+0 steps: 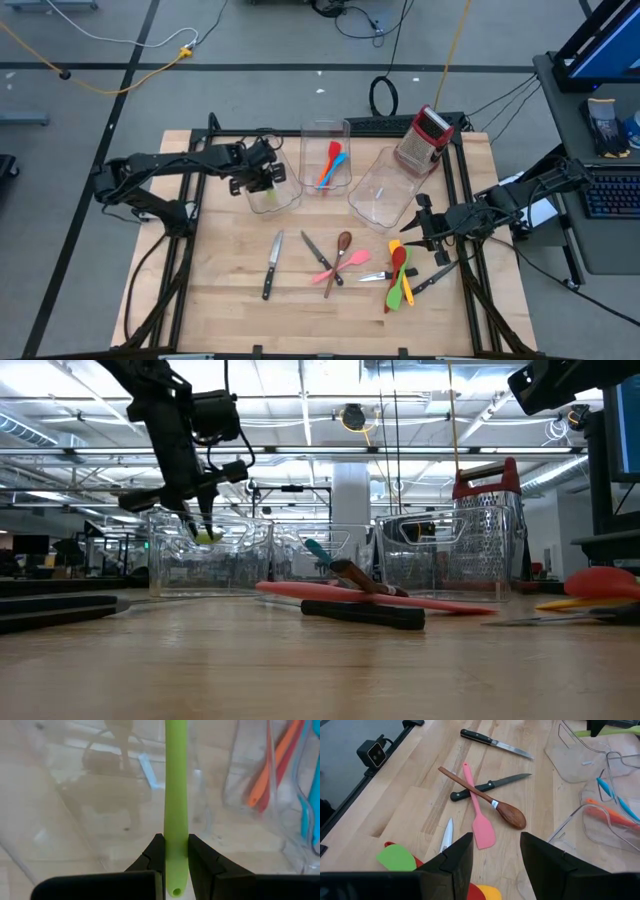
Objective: Pick & Place Kitchen Items
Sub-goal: Put the green serving spoon in the left bin, then put the brown serving spoon in the left bin
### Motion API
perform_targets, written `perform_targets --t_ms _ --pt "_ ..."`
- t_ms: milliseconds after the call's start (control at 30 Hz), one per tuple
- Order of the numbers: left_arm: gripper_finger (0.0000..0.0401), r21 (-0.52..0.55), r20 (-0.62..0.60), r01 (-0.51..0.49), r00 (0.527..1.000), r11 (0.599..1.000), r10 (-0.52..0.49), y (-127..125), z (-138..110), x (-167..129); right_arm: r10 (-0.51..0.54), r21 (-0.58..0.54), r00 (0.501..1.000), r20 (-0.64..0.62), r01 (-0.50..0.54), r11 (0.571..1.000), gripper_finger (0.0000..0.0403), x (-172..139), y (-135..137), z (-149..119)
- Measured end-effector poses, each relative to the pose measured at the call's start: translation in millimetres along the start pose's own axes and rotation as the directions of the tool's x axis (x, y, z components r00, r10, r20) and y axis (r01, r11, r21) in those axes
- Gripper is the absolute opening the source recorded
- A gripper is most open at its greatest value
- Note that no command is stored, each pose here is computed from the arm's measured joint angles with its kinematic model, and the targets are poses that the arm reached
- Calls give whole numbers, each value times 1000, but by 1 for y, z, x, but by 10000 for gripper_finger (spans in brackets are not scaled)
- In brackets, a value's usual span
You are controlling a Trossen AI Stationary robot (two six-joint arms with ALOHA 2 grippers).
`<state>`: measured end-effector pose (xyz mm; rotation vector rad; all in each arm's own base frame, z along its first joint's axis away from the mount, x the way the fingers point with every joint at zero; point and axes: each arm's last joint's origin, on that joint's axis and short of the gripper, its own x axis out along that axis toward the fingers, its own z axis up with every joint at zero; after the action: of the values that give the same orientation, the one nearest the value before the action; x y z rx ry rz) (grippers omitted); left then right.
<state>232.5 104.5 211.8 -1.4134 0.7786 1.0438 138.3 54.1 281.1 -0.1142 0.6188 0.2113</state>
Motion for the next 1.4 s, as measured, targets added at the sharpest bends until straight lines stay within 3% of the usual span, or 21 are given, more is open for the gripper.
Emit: perform_targets --t_ms 733,1033,1300,1400 --pt "43 43 13 -22 1000 999 22 6 7 3 0 43 1000 0 0 999 155 0 0 0" --pt "134 57 13 -23 1000 998 22 6 7 3 0 55 1000 0 0 998 155 0 0 0" --pt "167 52 12 -13 1000 999 12 6 7 1 3 56 1000 0 -3 998 155 0 0 0" --pt "173 71 -3 52 999 996 -52 3 9 -4 3 56 1000 0 -3 998 155 0 0 0"
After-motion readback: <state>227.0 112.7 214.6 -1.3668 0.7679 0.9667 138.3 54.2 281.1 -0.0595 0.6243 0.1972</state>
